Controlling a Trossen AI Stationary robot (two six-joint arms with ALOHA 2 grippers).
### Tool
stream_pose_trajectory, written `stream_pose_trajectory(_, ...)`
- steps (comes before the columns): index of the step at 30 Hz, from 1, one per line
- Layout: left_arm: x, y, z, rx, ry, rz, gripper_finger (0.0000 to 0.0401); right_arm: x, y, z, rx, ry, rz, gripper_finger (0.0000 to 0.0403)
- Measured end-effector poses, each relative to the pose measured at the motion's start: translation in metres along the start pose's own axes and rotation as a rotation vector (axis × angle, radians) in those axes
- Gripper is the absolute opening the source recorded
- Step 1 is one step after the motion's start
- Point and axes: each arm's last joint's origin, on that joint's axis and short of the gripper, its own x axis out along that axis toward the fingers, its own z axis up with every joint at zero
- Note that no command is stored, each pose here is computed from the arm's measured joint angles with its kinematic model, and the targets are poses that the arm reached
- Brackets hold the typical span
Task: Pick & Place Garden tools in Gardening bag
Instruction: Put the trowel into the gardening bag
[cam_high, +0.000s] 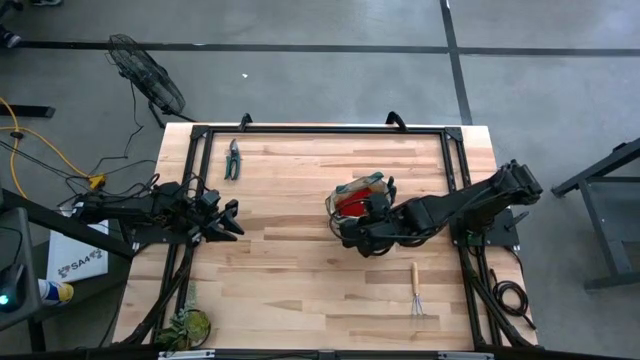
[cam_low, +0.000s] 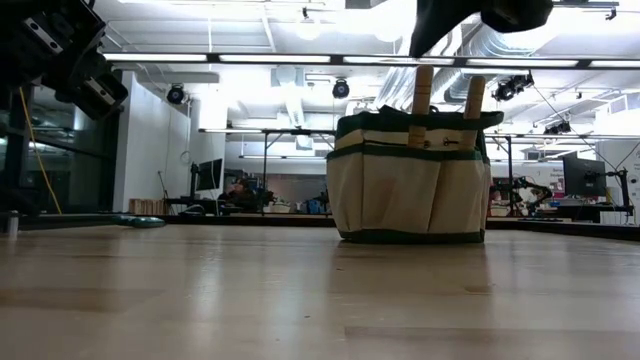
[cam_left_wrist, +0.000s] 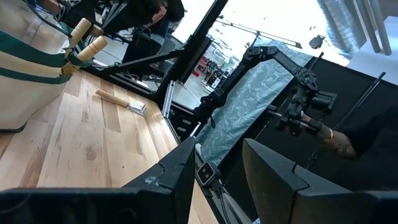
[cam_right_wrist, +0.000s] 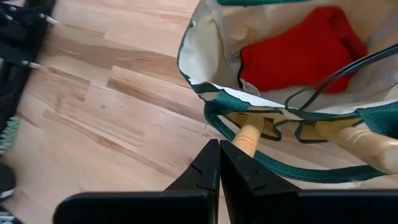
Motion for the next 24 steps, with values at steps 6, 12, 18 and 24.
stream_pose_trajectory(6,0.000,0.000,0.000,0.000,0.000,0.000,0.0132,-0.014,-0.004,0.005,0.015,0.025,0.040,0.0002)
stream_pose_trajectory(12,0.000,0.000,0.000,0.000,0.000,0.000,0.0132,-0.012,-0.002,0.003,-0.004,0.085,0.042,0.0002)
stream_pose_trajectory(18,0.000,0.000,0.000,0.000,0.000,0.000,0.0132,-0.010,-0.002,0.001,-0.011,0.089,0.028,0.0002)
stream_pose_trajectory(24,0.000,0.000,0.000,0.000,0.000,0.000,0.0132,-0.009,-0.005,0.001,-0.012,0.088,-0.004,0.0002)
